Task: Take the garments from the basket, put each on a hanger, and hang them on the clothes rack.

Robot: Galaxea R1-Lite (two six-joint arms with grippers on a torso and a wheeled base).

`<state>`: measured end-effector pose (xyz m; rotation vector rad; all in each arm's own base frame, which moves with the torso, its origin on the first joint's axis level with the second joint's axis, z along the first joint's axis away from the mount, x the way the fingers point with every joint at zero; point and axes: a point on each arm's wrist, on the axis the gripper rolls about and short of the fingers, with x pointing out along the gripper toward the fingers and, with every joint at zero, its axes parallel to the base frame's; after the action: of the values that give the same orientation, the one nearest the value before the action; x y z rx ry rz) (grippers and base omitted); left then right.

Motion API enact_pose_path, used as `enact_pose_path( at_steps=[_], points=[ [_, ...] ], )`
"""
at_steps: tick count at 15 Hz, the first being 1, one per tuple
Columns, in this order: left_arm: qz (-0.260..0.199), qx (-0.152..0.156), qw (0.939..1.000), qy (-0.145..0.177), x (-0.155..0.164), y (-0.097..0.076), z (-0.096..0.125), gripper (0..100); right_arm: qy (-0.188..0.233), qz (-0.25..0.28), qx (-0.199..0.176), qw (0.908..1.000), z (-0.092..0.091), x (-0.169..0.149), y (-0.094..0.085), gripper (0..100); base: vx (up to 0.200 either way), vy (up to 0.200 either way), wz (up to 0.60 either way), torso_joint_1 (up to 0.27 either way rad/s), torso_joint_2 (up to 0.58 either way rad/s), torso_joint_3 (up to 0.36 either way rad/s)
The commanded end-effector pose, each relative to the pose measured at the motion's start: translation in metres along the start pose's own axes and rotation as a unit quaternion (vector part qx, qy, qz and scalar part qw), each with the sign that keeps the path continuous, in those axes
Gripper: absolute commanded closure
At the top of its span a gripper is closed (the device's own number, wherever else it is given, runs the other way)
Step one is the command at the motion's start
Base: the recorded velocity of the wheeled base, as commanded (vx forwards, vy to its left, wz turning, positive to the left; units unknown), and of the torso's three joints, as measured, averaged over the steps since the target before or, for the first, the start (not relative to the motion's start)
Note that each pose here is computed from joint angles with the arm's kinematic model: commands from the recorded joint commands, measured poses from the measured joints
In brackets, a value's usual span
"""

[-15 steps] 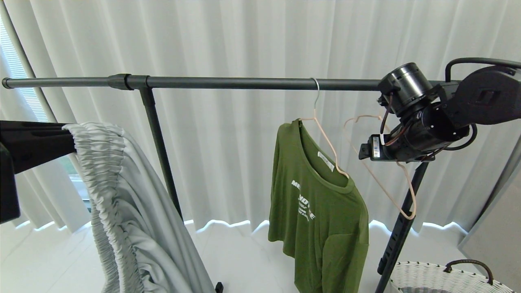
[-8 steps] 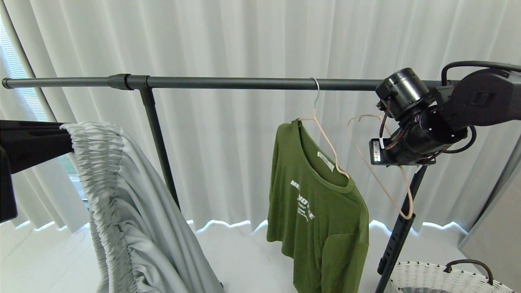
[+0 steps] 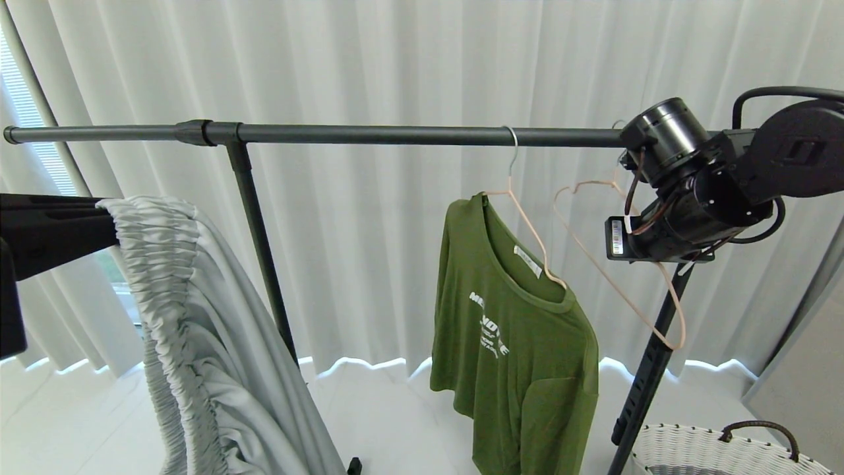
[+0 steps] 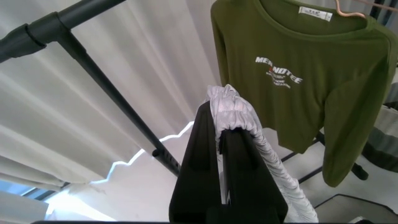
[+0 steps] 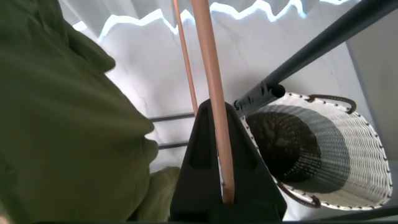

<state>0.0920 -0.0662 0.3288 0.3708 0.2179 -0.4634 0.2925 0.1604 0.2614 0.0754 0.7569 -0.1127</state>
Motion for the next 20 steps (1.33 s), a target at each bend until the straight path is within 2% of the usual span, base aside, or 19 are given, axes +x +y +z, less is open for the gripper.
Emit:
enact_pose_path(
  at_steps=[1, 6, 9, 14, 20],
  points=[
    [0.0, 0.0, 1.0, 0.001, 0.0, 0.0, 0.0, 100, -0.017, 0.008, 0.009, 0.9998, 0.004, -0.015, -0.006, 100, 0.0, 0.0, 0.0, 0.0, 0.0, 0.0],
    [0.0, 0.0, 1.0, 0.001, -0.003, 0.0, -0.005, 100, -0.037, 0.021, 0.017, 0.9989, 0.004, -0.043, -0.018, 100, 0.0, 0.0, 0.0, 0.0, 0.0, 0.0],
    [0.002, 0.015, 0.9999, 0.003, -0.004, 0.0, -0.006, 100, -0.033, 0.032, 0.004, 0.9989, -0.011, -0.06, -0.025, 100, 0.0, 0.0, 0.0, 0.0, 0.0, 0.0],
    [0.001, 0.017, 0.9998, 0.013, -0.001, -0.002, -0.011, 100, -0.042, 0.059, -0.006, 0.9974, -0.022, -0.082, -0.026, 100, -0.2, 0.0, 0.0, 0.001, 0.0, 0.006],
    [-0.001, 0.018, 0.9996, 0.021, 0.002, -0.003, -0.014, 100, -0.044, 0.077, -0.018, 0.9959, -0.027, -0.09, -0.019, 100, -0.2, 0.0, 0.0, 0.003, 0.0, 0.006]
  ],
)
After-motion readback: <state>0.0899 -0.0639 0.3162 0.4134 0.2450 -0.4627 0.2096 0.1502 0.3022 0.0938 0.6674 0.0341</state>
